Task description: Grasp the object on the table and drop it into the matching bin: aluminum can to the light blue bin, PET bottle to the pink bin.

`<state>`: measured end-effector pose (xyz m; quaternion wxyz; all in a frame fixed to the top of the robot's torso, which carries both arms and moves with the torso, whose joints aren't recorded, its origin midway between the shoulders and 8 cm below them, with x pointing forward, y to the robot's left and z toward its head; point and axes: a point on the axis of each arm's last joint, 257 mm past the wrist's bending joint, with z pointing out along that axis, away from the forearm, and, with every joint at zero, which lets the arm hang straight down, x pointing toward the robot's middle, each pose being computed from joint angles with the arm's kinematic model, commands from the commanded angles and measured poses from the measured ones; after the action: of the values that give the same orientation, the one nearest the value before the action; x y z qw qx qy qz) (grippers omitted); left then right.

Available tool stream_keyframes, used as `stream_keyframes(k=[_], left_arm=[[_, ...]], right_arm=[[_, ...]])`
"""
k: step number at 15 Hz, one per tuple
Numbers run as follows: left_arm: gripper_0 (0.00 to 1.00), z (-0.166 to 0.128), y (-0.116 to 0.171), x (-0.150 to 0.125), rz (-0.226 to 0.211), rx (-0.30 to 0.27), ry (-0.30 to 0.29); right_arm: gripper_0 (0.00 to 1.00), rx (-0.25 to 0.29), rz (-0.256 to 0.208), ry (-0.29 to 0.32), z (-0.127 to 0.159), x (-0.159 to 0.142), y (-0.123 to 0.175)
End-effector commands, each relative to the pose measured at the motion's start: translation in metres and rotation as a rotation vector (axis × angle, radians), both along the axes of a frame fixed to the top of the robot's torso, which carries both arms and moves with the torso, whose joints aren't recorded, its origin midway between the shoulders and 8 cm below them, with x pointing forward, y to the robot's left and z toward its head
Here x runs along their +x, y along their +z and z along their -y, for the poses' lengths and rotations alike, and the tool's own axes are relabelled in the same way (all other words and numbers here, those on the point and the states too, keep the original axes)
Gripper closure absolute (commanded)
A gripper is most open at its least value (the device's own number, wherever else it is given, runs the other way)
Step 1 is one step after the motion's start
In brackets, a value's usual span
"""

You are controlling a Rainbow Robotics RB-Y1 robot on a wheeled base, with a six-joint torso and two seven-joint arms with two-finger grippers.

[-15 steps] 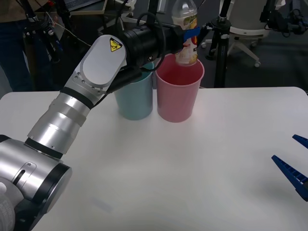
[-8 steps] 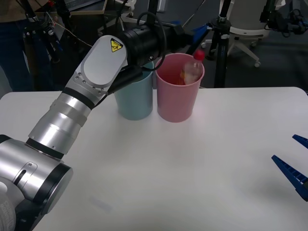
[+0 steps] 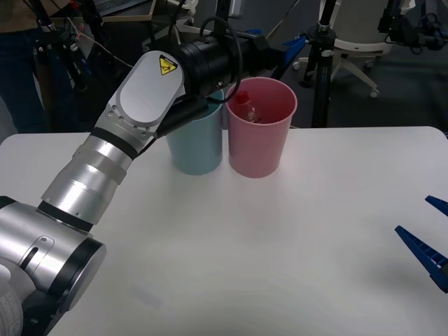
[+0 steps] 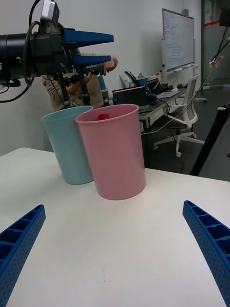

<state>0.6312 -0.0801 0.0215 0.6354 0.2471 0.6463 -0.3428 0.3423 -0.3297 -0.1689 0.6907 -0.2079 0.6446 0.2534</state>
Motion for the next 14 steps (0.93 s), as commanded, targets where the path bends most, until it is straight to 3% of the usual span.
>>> stream_keyframes(k=[1, 7, 14], left_arm=[[0.00, 0.001, 0.002, -0.002, 0.000, -0.011, -0.009], [0.00, -0.020, 0.001, -0.004, 0.053, 0.000, -0.035], [0.00, -0.078, 0.005, -0.022, 0.070, 0.031, -0.154]], right_arm=[[0.00, 0.000, 0.000, 0.000, 0.000, 0.000, 0.000], [0.00, 0.000, 0.000, 0.000, 0.000, 0.000, 0.000], [0.00, 0.000, 0.000, 0.000, 0.000, 0.000, 0.000]])
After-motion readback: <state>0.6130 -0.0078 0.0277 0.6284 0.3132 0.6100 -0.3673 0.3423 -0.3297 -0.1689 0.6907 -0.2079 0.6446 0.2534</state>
